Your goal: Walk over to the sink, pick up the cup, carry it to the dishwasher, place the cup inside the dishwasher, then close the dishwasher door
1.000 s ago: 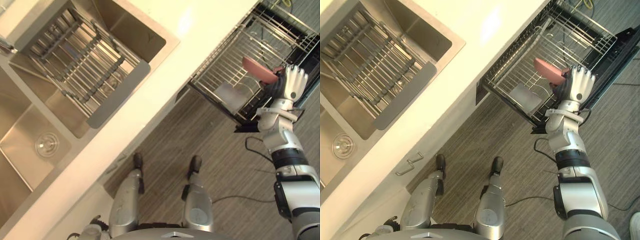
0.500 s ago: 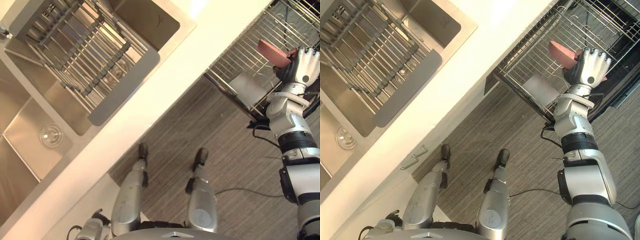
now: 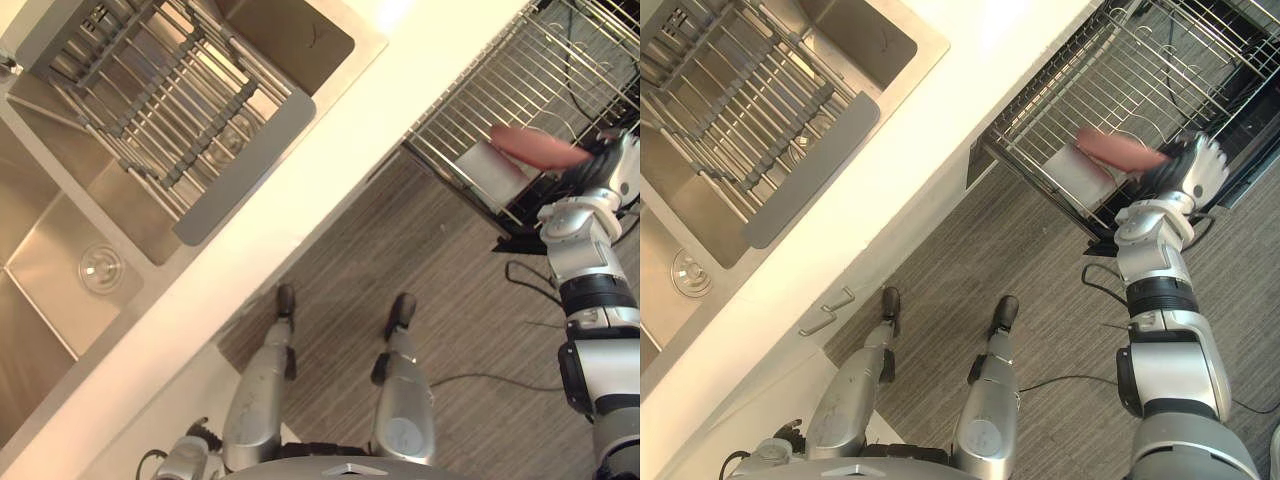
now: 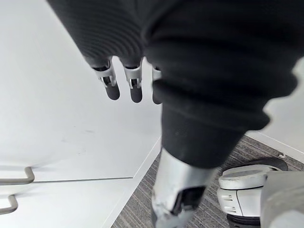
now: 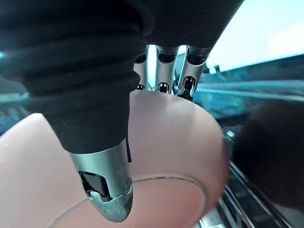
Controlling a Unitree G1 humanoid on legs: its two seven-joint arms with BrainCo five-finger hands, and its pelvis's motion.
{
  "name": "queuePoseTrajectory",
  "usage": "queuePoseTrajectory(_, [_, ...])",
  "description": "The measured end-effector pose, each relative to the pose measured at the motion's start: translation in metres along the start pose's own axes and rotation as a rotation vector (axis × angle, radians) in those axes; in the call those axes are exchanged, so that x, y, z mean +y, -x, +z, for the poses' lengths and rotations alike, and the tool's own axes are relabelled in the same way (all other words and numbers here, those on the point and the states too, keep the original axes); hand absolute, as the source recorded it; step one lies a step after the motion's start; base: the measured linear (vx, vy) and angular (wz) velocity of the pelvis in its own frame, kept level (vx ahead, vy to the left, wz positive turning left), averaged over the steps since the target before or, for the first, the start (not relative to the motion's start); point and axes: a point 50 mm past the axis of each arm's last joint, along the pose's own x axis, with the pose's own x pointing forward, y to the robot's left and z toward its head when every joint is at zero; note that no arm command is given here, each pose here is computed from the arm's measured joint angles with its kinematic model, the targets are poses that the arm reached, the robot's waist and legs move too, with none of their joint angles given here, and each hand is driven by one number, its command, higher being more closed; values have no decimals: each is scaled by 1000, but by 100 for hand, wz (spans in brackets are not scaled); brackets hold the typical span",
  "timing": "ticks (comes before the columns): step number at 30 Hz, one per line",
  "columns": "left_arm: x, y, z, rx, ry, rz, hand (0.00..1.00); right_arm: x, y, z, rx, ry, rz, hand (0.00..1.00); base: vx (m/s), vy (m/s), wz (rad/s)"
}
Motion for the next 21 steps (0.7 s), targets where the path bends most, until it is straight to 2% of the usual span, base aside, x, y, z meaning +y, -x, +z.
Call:
queuePoseTrajectory(5, [0, 0, 1, -4, 3, 0, 0, 8, 3, 1, 54, -28, 120, 0, -9, -19, -8])
queuePoseTrajectory(13, [2, 1, 9, -36, 21, 6, 0, 11, 8, -1, 100, -31, 221, 0, -1, -2, 0])
queuePoseTrajectory(21, [6, 1, 5, -24, 60, 21, 0, 9, 14, -16, 155, -89, 226, 0, -11, -8, 9])
